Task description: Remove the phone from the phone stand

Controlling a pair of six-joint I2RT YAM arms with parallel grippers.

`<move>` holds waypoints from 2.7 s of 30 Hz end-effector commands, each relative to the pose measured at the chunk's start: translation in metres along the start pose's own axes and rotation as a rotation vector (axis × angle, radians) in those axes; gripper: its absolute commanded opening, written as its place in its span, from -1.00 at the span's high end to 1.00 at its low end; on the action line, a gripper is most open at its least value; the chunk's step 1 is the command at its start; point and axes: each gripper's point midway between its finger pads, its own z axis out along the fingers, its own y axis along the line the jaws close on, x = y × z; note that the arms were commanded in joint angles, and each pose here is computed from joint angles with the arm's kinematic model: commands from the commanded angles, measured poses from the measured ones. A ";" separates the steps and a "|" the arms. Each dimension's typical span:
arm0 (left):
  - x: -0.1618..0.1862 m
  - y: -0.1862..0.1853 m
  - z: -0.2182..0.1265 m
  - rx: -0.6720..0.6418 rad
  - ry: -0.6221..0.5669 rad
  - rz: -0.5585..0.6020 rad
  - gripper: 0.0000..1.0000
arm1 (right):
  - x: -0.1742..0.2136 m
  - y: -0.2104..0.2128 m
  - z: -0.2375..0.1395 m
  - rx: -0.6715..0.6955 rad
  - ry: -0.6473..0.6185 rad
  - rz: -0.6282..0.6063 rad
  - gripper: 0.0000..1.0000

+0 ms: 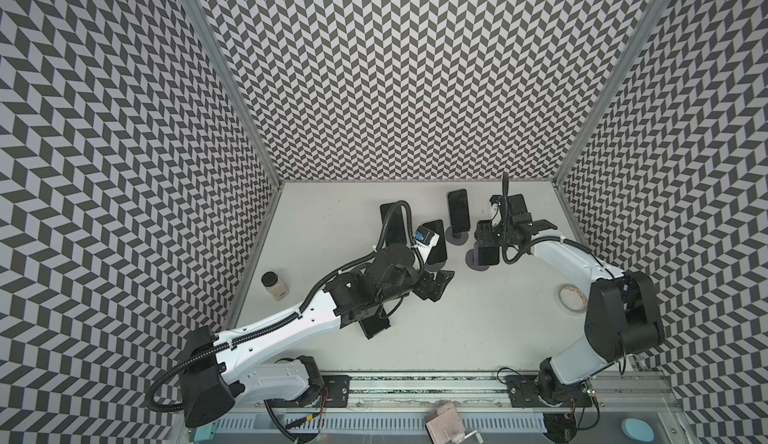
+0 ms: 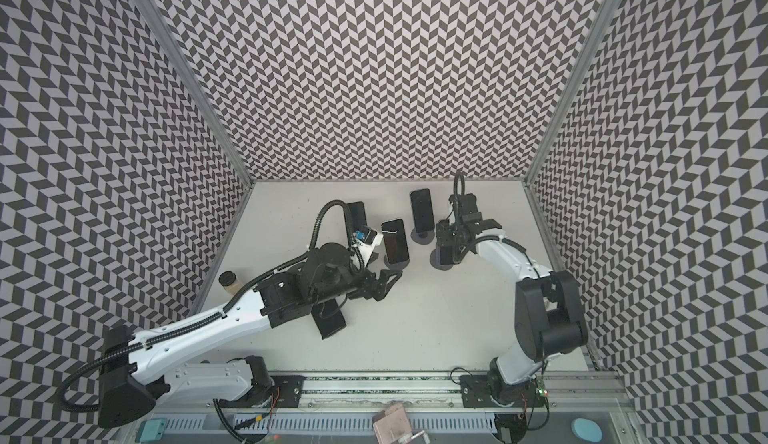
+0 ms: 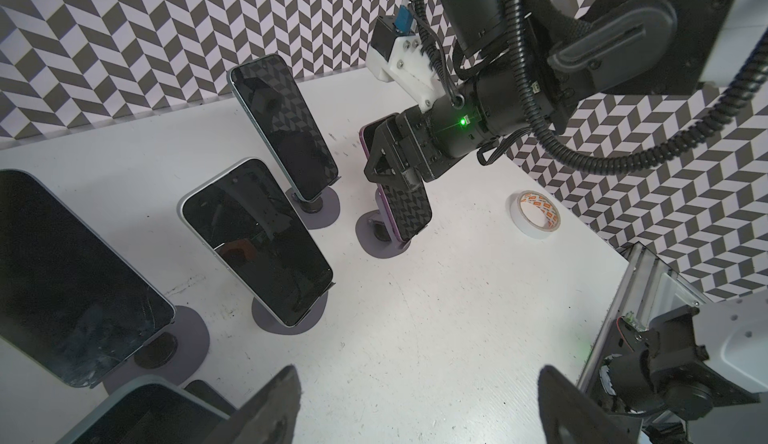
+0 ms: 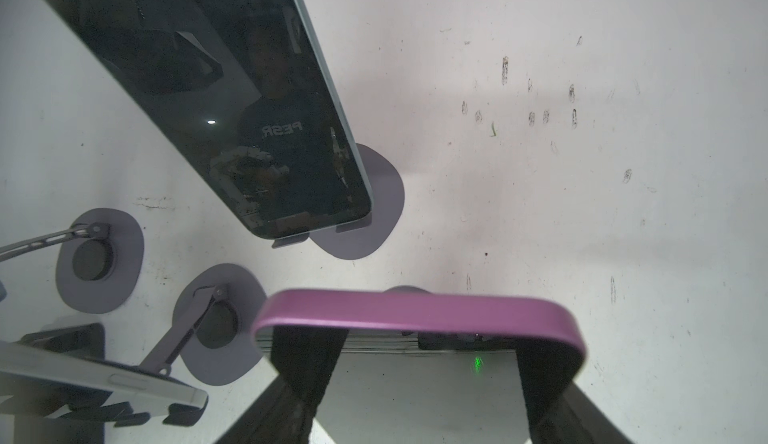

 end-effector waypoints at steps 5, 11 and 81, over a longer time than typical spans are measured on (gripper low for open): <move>-0.014 -0.003 -0.013 0.001 -0.045 -0.031 -0.79 | -0.023 0.007 -0.016 -0.016 -0.084 -0.020 -0.40; -0.013 -0.002 -0.016 0.000 -0.049 -0.042 -0.78 | -0.025 0.009 -0.023 -0.033 -0.106 -0.031 -0.38; -0.001 0.004 -0.040 0.015 -0.084 -0.113 -0.78 | 0.027 0.062 -0.114 -0.242 -0.117 0.029 -0.17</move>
